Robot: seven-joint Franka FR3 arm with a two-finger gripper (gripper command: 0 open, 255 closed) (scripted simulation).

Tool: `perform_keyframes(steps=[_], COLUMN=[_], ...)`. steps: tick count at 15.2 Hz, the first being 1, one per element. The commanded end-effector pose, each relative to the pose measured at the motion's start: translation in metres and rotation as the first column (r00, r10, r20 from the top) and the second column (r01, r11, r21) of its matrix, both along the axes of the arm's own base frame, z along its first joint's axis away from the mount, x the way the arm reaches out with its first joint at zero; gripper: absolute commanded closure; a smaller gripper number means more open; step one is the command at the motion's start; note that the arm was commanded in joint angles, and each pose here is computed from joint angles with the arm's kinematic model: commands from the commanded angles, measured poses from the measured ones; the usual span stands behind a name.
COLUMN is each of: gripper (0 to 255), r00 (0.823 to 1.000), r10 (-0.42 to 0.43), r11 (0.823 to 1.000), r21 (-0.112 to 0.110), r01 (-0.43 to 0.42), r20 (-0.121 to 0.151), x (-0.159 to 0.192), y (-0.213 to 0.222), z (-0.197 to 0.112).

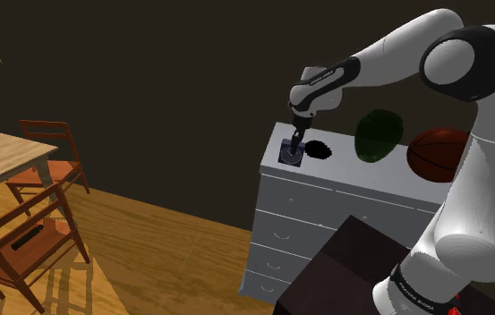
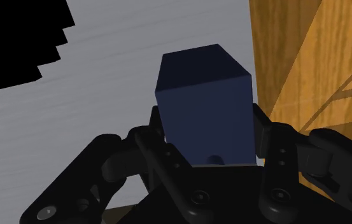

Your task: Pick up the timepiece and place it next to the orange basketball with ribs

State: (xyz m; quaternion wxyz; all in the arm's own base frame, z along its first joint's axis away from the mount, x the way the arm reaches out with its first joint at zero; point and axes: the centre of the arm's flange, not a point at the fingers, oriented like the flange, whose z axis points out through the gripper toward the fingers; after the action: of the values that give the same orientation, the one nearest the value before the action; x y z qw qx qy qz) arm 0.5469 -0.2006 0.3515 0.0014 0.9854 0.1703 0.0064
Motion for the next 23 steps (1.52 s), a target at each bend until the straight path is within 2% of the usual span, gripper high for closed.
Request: perform_keyframes(steps=[1,23], gripper=[255,255], r00=[1.0,1.0], r10=[0.0,0.0], r11=[1.0,1.0], r21=[0.0,0.0], r01=[0.0,0.0], r20=[0.0,0.0], x=[0.0,0.0], y=[0.001,0.001], z=[0.01,0.126])
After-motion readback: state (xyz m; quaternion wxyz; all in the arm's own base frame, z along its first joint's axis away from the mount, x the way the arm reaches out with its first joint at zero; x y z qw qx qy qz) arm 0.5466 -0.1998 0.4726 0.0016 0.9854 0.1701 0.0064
